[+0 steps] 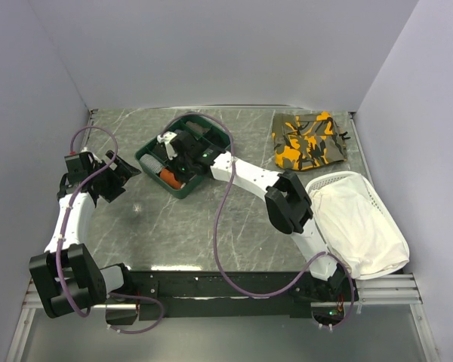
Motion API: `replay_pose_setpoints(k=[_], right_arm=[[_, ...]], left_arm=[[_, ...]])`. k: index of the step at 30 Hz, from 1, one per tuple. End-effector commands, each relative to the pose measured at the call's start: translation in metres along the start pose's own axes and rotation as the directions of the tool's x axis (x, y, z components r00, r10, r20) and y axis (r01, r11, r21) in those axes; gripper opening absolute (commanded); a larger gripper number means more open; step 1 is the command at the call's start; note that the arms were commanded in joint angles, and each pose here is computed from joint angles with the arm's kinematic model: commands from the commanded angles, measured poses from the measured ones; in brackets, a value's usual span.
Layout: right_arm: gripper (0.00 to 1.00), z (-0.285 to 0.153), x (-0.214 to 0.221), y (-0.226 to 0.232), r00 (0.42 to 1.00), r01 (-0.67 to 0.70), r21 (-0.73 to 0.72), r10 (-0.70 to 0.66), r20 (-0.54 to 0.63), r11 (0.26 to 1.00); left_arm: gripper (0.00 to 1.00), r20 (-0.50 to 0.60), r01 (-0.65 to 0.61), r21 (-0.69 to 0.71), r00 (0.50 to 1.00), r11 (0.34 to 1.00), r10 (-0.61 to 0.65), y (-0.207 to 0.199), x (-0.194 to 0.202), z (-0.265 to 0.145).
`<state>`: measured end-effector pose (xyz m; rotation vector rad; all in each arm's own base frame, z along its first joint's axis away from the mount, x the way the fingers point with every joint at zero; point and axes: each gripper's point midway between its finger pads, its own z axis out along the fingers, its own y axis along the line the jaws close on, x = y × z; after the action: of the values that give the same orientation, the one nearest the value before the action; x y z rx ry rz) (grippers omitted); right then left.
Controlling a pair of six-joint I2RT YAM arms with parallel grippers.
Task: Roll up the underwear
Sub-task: Place the underwear in the storage box.
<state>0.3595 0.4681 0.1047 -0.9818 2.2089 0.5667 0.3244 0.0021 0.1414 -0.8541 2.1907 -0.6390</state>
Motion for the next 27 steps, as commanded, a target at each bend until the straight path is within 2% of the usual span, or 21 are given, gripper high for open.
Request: replay_pose_setpoints(k=[1,12,17,22,27], right_arm=[[0.05,0.001,-0.017,-0.009,0.999,-0.01,0.025,0.009,0.043,1.0],[0.05,0.023,0.016,-0.007,0.998,-0.019,-0.004,0.019,-0.06,1.0],[0.05,0.011,-0.005,-0.004,1.0,-0.019,-0.007,0.019,0.013,1.0],[0.07,-0.013,-0.051,0.0,0.99,-0.014,-0.011,0.015,0.137,1.0],[0.08,-0.012,-0.067,0.002,0.985,-0.013,-0.02,0.017,0.173,1.0]], left_arm=[[0.97,-0.004,-0.018,0.017,1.0,1.0,0.018,-0.003,-0.002,0.001],[0.96,-0.016,-0.015,0.01,1.0,1.0,0.015,0.001,0.001,0.005],[0.96,-0.014,-0.017,0.007,1.0,1.0,0.017,0.002,0.001,0.004],[0.97,-0.015,-0.019,0.008,1.0,1.0,0.02,0.001,0.0,0.005],[0.96,-0.017,-0.02,0.007,1.0,1.0,0.02,0.002,0.0,0.006]])
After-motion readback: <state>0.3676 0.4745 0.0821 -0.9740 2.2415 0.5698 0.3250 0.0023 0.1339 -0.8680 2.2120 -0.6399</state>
